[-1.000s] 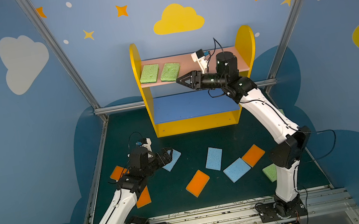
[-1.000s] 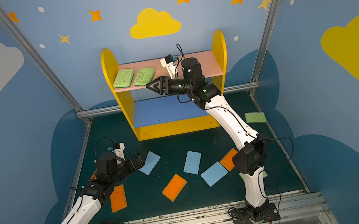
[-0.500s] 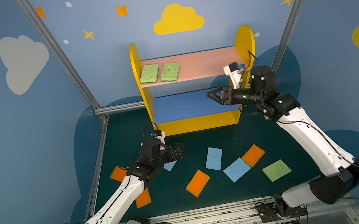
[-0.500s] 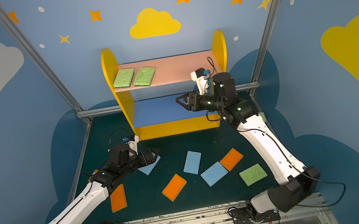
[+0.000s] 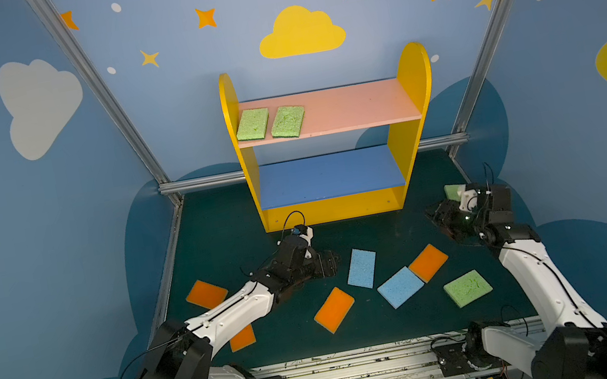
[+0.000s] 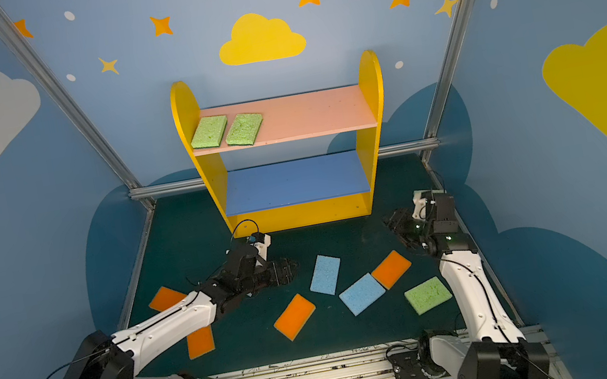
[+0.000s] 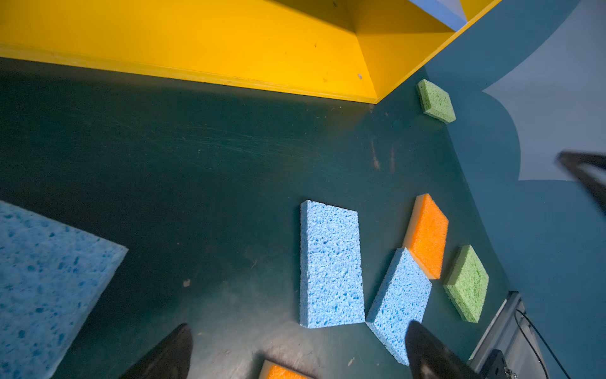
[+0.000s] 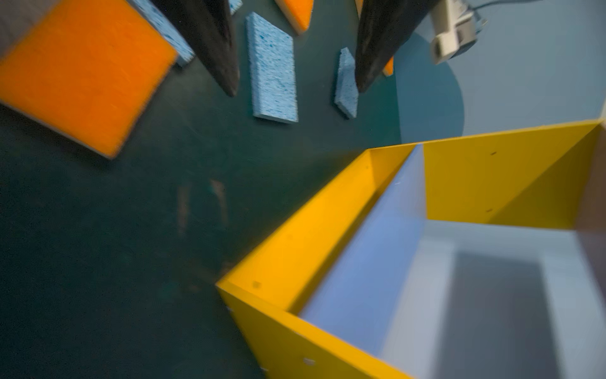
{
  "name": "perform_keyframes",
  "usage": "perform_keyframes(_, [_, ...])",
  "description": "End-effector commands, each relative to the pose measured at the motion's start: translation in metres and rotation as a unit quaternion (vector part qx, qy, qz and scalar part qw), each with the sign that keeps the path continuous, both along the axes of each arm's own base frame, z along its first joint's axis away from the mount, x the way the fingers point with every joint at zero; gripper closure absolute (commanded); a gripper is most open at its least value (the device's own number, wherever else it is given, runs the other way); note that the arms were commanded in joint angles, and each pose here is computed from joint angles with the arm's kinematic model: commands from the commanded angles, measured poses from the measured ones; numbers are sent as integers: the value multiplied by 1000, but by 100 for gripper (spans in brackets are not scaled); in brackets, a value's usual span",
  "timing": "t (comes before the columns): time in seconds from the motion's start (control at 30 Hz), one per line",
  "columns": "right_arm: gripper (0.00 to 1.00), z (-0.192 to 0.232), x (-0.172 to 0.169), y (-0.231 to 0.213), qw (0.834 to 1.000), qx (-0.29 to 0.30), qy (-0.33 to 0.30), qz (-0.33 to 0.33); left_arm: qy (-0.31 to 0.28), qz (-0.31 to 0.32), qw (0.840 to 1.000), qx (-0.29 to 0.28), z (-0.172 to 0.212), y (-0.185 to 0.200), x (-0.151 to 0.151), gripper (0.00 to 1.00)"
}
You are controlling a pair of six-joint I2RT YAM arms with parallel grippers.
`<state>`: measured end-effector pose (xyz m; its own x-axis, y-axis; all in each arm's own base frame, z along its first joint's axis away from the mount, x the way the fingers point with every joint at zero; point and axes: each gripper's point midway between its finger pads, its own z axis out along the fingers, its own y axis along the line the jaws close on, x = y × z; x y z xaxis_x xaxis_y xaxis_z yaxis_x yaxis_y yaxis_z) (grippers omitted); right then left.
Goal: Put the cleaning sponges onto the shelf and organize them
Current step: 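Lower the right gripper toward a table green sponge while the left arm lowers, then close the right gripper on the green sponge beside the orange sponge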
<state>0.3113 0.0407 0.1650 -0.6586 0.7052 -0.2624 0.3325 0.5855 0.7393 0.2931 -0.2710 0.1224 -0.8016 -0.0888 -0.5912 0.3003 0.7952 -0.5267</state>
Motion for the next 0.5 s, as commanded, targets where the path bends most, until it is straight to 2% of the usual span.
perform_keyframes(0.0, [39, -26, -22, -16, 998, -12, 51, -43, -5, -8, 1000, -15, -2, -7, -3, 0])
perform_keyframes(0.13, [33, -58, -47, -34, 991, -51, 89, -90, 5, -14, 1000, -18, -13, -10, -6, 0])
perform_keyframes(0.23, [27, -80, -69, -53, 977, -86, 132, -143, 10, -19, 1000, -20, -19, -12, -6, 0])
perform_keyframes(0.47, [25, -114, -96, -69, 959, -74, 198, -189, 23, -33, 999, -27, -27, -20, -7, 0])
